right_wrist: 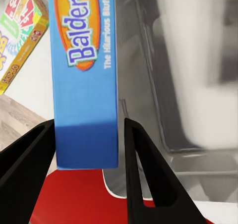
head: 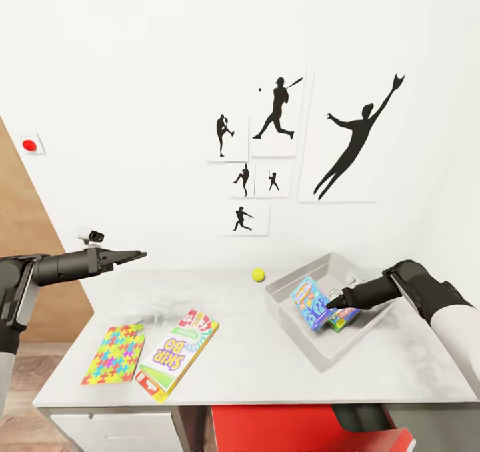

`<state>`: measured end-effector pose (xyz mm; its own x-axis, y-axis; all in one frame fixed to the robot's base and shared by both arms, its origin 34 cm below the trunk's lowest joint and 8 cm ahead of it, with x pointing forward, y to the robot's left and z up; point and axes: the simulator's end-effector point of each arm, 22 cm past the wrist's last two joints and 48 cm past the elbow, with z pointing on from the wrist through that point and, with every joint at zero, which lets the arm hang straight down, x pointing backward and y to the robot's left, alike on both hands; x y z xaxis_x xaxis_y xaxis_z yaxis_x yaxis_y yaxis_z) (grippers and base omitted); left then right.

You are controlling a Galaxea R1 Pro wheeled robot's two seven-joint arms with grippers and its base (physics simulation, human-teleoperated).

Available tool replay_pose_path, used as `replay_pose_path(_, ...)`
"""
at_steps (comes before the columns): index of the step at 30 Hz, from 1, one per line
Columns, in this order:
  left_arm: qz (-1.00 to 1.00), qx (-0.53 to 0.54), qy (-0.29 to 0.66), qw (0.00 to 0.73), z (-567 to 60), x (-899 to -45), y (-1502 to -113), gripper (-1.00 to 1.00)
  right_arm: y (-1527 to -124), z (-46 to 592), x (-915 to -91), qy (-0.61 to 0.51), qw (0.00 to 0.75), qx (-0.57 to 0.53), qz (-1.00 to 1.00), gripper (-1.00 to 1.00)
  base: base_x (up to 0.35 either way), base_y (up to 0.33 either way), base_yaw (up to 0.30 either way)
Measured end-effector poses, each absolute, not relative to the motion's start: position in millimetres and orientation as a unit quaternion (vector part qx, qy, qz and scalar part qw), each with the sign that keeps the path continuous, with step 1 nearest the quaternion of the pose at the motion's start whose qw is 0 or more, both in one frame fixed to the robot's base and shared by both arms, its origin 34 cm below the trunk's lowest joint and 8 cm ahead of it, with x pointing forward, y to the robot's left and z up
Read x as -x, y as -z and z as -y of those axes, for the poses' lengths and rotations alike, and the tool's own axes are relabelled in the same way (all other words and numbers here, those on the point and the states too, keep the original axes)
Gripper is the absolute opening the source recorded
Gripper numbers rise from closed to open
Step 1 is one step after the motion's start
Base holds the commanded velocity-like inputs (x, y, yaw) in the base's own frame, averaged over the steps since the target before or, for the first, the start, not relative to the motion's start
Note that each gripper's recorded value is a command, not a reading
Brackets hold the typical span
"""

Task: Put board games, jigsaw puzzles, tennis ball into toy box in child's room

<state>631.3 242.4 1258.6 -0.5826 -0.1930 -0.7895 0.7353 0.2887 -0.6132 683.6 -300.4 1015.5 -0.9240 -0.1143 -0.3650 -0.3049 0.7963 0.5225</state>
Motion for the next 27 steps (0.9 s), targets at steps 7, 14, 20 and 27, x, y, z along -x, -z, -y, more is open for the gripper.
replay_pose_path(7, -0.690, -0.194, 0.564, 0.410, -242, -634, -1254, 1.00, -1015, 302, -688, -0.297, 0.160, 0.113, -0.934, -1.00, 0.000, 0.000, 0.000)
replay_pose_path(14, -0.692, -0.191, 0.565, 0.405, -242, -637, -1248, 1.00, -1019, 297, -695, -0.297, 0.167, 0.122, -0.932, -1.00, 0.000, 0.000, 0.000)
replay_pose_path(20, -0.694, -0.189, 0.567, 0.402, -241, -640, -1243, 1.00, -1017, 296, -697, -0.296, 0.167, 0.125, -0.932, -1.00, 0.000, 0.000, 0.000)
replay_pose_path(27, -0.697, -0.185, 0.567, 0.398, -242, -643, -1237, 1.00, -1013, 302, -700, -0.283, 0.163, 0.127, -0.937, -1.00, 0.000, 0.000, 0.000)
